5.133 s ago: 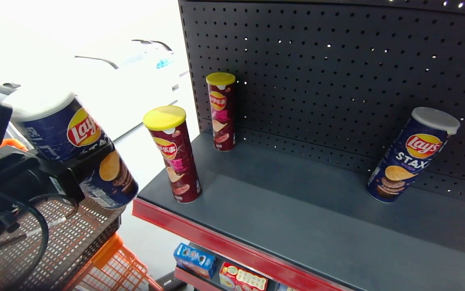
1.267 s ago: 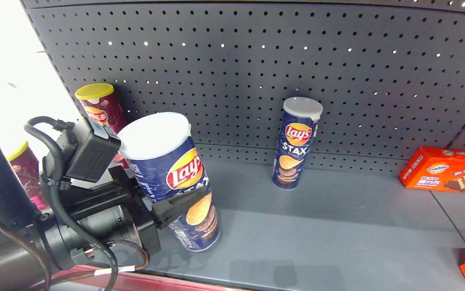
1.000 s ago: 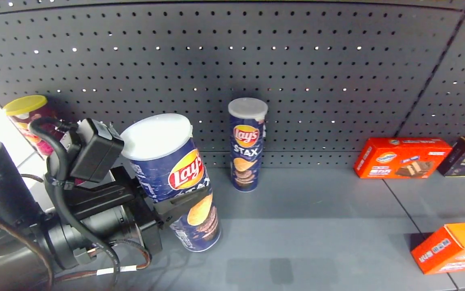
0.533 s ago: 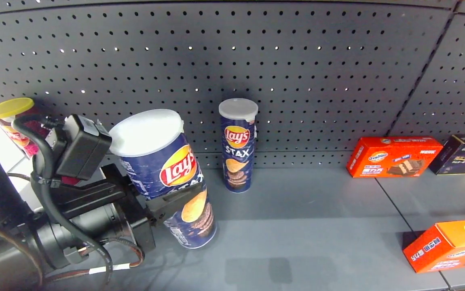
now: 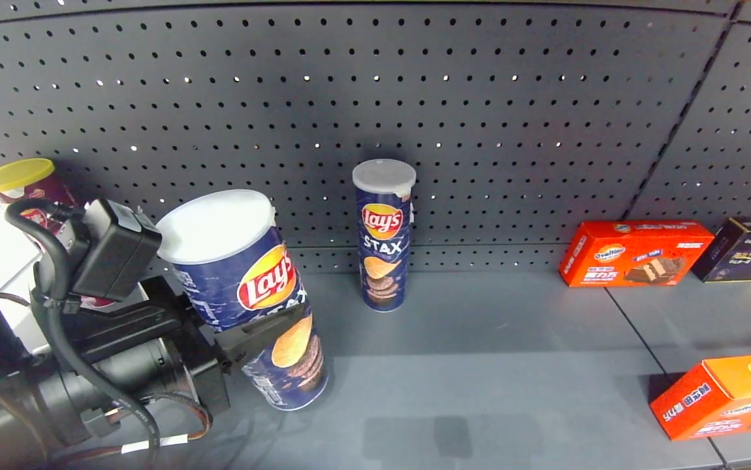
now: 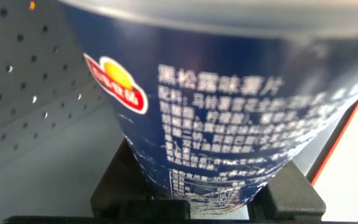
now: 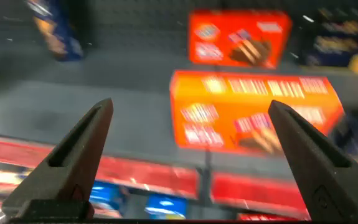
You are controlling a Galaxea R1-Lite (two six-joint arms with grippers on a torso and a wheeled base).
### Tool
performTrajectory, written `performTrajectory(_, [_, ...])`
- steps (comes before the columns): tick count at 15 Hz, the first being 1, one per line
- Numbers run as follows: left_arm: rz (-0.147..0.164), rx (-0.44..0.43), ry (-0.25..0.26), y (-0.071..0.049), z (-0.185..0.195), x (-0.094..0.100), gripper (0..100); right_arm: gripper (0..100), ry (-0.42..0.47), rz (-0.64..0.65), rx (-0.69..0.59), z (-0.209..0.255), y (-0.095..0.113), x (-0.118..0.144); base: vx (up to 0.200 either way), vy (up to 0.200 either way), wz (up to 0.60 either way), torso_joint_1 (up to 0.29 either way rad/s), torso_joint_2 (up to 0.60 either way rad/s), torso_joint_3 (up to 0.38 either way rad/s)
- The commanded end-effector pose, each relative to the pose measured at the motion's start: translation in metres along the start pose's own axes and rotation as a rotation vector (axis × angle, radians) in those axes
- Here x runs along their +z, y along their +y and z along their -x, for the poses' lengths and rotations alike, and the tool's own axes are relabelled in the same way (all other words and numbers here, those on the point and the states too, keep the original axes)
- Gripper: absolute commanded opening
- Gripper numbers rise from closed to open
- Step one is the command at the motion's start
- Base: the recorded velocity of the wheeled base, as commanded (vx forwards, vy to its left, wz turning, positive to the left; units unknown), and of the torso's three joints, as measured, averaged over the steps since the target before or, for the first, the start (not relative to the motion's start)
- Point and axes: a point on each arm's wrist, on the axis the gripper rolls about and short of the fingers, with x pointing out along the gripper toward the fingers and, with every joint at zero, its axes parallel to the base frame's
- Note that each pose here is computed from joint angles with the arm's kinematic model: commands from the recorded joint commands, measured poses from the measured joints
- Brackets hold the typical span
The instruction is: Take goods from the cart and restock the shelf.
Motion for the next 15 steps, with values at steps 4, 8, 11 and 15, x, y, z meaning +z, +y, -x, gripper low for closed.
performTrajectory(4, [0.002,0.016,0.012,-0.001,0.006,0.003,0,100,0.144,-0.013,0.403,-0.112,0.017,0.079,0.000,0.000,0.00,0.000,0.00,0.000])
performTrajectory(8, [0.006,0.008,0.022,-0.001,0.007,-0.001,0,100,0.252,-0.007,0.531,-0.156,0.043,0.067,0.000,0.000,0.00,0.000,0.00,0.000])
performTrajectory(11, [0.007,-0.007,0.020,-0.002,0.007,0.000,0,100,0.287,-0.010,0.621,-0.194,0.062,0.067,0.000,0.000,0.00,0.000,0.00,0.000])
performTrajectory(15, [0.011,-0.019,0.016,-0.002,0.007,0.001,0,100,0.322,-0.005,0.619,-0.232,0.076,0.066,0.000,0.000,0.00,0.000,0.00,0.000])
